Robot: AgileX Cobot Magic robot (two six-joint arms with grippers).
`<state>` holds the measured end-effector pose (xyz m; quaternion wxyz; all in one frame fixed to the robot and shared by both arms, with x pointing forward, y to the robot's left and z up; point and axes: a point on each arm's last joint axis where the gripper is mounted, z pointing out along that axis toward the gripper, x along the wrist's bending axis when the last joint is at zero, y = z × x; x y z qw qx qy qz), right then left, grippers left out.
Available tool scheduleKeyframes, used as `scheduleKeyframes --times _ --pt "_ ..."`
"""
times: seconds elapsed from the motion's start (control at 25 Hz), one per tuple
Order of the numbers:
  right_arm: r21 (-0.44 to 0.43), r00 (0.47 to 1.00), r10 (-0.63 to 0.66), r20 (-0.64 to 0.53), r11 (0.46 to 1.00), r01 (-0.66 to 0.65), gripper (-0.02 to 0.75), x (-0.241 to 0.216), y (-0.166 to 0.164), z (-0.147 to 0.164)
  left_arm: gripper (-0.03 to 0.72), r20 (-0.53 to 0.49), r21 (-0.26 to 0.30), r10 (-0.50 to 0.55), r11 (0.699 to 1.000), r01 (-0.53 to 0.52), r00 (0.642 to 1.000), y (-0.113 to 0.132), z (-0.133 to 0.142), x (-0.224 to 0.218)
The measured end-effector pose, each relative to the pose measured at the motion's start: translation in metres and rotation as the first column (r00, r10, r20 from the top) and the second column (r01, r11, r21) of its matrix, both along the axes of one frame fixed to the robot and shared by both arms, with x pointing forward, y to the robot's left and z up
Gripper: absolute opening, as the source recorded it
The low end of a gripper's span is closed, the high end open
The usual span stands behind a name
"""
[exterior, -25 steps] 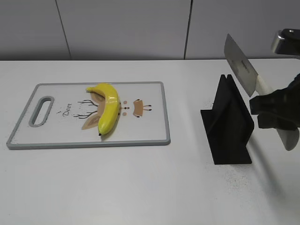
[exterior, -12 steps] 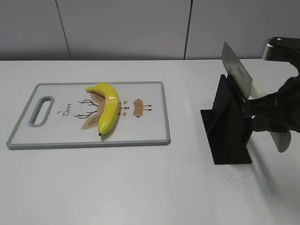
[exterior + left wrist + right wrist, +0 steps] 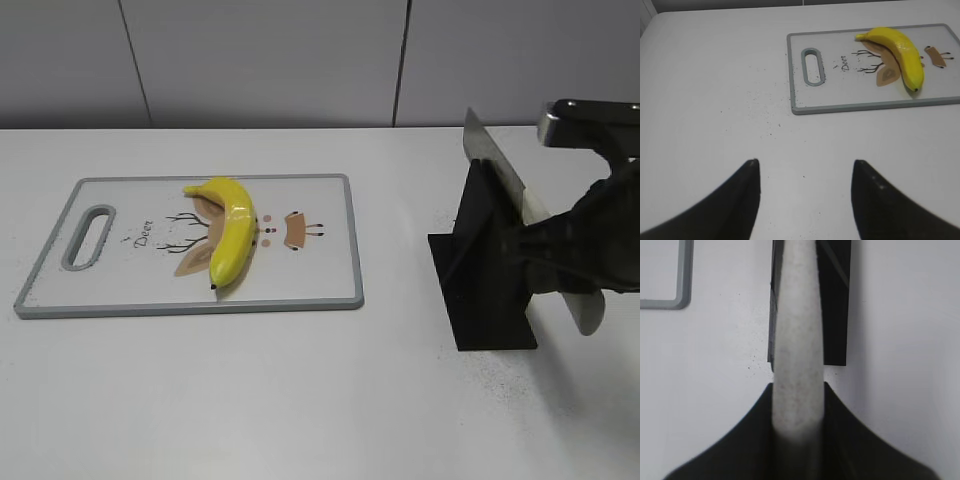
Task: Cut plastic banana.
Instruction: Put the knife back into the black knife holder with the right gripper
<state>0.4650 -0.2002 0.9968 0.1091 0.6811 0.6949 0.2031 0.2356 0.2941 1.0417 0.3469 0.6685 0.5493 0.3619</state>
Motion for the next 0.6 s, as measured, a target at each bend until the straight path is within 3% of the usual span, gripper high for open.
scheduleKeyframes --times 0.44,0.48,0.6 --pt "-0.005 1.0 -0.001 -0.018 1.0 0.001 0.172 0.0027 0.0015 -0.0061 0.56 0.0 0.0 0.0 1.0 0.0 1.0 0.0 0.0 0.0" --pt "-0.004 1.0 -0.001 -0.018 1.0 0.001 0.197 0.0027 0.0015 -0.0061 0.559 0.0 0.0 0.0 1.0 0.0 1.0 0.0 0.0 0.0" --pt "-0.002 1.0 -0.003 -0.018 1.0 0.003 0.396 0.0032 0.0018 -0.005 0.558 0.0 0.0 0.0 1.0 0.0 1.0 0.0 0.0 0.0"
